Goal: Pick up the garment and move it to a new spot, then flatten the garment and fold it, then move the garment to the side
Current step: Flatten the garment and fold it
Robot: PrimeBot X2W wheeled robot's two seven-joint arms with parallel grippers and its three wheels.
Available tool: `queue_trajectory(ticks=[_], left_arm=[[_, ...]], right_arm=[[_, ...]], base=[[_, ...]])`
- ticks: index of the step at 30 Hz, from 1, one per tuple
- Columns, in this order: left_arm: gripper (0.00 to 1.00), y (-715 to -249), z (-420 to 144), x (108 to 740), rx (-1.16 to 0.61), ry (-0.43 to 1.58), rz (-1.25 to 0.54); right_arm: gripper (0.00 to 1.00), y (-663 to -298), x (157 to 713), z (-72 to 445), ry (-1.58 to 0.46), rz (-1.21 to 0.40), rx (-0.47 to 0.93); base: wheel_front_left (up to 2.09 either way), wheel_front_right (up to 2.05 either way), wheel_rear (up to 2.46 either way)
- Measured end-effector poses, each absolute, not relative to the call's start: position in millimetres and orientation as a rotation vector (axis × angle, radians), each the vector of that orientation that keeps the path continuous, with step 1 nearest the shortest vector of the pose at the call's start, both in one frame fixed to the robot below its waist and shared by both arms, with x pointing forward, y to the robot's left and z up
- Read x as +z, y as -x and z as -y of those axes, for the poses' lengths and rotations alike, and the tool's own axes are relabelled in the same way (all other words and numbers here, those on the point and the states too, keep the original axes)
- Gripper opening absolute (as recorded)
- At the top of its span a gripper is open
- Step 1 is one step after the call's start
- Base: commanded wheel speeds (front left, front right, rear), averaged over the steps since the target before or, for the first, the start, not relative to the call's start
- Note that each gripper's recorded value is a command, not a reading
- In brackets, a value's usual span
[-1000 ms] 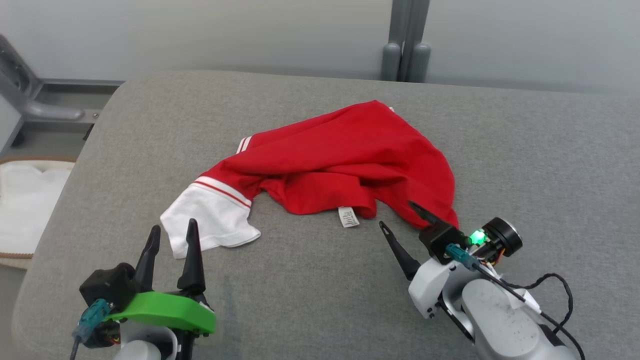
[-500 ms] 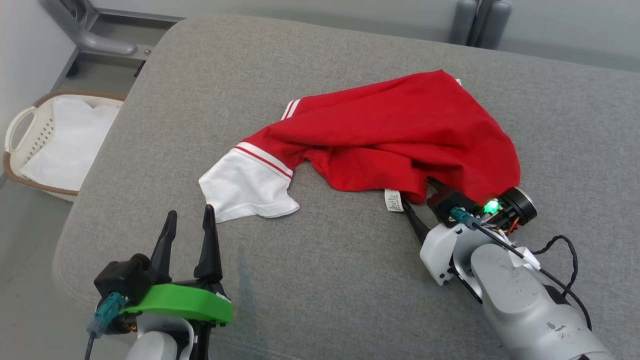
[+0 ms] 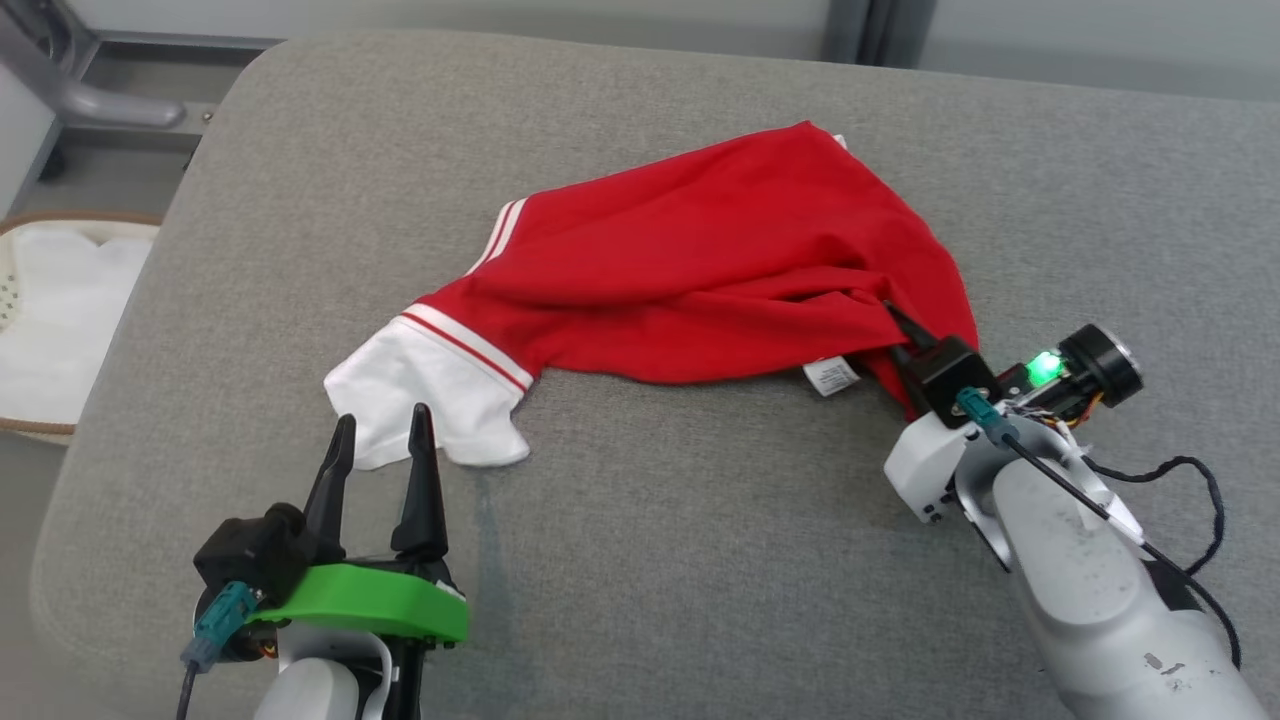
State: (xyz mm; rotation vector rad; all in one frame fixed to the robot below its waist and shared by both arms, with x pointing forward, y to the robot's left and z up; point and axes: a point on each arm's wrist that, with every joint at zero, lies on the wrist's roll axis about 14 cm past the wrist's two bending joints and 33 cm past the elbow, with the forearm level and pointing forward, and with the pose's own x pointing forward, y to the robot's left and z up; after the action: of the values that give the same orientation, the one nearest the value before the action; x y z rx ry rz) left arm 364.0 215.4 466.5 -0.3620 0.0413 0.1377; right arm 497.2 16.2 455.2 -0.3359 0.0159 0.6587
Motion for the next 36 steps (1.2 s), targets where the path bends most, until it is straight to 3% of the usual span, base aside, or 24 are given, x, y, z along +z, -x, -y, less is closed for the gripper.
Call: queue_trajectory(ticks=[10, 21, 22, 23, 36], left_arm=[[1.00, -386.0, -172.2, 470.9, -0.007, 0.380, -0.039], [1.00, -396.8, -145.7, 471.7, -0.090, 0.383, -0.050], [1.00, -397.3, -144.9, 471.6, -0.094, 0.382, -0.051], [1.00, -397.8, -144.0, 471.5, -0.096, 0.381, -0.052], [1.00, -399.9, -131.2, 478.2, -0.138, 0.374, -0.041]], right_arm=[[0.00, -497.4, 490.3, 98.9, 0.545, 0.072, 0.432], [0.00, -439.7, 444.4, 156.2, 0.610, -0.089, 0.345], [0.46, -436.5, 442.2, 157.2, 0.599, -0.098, 0.337], [1.00, -432.7, 440.3, 158.4, 0.586, -0.105, 0.327], [1.00, -406.0, 459.9, 228.2, 0.510, -0.108, 0.072]], base=[[0.00, 0.00, 0.00], [0.00, 0.00, 0.00], [0.00, 0.00, 0.00], [0.00, 0.00, 0.00], [0.00, 0.00, 0.00]])
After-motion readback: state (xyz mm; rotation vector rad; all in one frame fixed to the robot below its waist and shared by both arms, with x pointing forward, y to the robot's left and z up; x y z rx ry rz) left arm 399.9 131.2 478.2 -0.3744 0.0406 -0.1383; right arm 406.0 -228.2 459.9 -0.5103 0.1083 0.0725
